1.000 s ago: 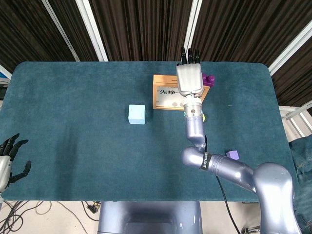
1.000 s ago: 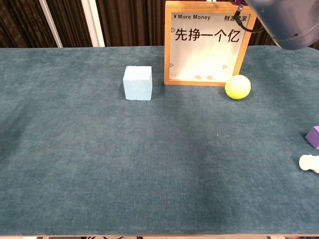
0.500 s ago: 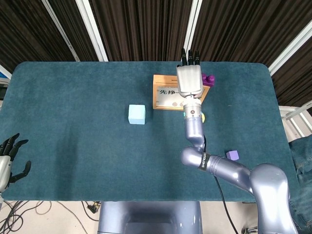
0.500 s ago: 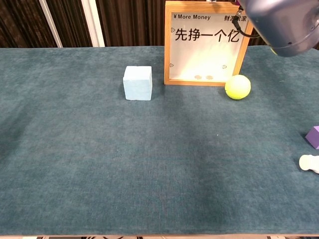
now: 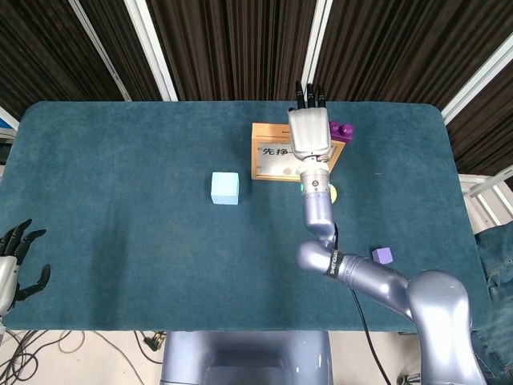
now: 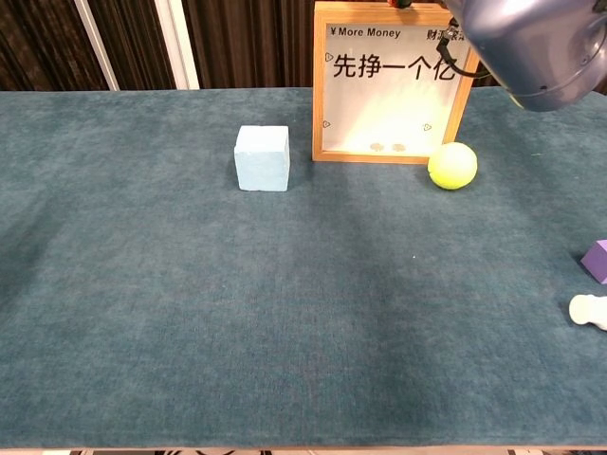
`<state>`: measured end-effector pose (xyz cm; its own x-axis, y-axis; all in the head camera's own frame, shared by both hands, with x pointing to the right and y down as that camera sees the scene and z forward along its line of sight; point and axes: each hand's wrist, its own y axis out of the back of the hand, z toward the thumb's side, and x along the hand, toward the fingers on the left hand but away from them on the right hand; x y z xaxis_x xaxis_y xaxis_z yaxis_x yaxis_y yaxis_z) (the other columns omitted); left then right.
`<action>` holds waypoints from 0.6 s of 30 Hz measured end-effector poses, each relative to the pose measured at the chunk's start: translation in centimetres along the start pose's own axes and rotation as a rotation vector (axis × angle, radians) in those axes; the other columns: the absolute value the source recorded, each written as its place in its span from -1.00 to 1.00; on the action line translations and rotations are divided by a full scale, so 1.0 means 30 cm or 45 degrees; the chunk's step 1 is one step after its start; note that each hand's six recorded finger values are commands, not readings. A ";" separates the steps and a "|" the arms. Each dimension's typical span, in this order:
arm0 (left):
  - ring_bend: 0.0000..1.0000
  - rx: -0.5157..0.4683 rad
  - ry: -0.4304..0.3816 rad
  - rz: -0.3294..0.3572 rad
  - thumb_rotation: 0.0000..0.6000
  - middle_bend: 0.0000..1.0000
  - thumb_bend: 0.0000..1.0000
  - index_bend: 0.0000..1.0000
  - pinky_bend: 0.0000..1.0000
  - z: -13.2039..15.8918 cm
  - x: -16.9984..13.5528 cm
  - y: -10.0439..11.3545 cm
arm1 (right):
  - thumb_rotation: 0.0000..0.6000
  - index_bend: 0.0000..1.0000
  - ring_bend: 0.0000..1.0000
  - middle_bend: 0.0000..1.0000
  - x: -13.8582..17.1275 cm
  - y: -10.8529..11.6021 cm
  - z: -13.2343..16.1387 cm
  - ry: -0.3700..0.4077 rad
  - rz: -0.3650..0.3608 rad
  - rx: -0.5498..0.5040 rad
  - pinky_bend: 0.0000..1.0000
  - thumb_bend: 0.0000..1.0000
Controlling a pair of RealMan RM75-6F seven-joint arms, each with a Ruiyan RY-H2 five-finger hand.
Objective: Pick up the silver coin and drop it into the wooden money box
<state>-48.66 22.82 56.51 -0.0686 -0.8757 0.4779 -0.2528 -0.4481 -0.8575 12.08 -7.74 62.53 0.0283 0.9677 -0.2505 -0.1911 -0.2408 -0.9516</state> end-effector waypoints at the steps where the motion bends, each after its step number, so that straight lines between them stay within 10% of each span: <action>1: -1.00 0.000 0.001 0.000 1.00 -0.99 -0.15 -0.61 -0.81 0.000 0.000 0.000 | 1.00 0.19 -1.00 -1.00 -0.001 0.000 0.000 0.000 0.000 -0.001 -1.00 0.28; 18: -1.00 0.004 0.003 -0.002 1.00 -0.99 -0.15 -0.61 -0.81 0.000 0.001 0.000 | 1.00 0.03 -1.00 -0.99 -0.004 -0.013 -0.002 0.003 0.010 -0.002 -1.00 0.28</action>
<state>-48.68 22.80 56.51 -0.0706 -0.8745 0.4798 -0.2496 -0.4502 -0.8573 12.22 -7.76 62.93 0.0293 0.9655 -0.2586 -0.1897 -0.2486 -0.9498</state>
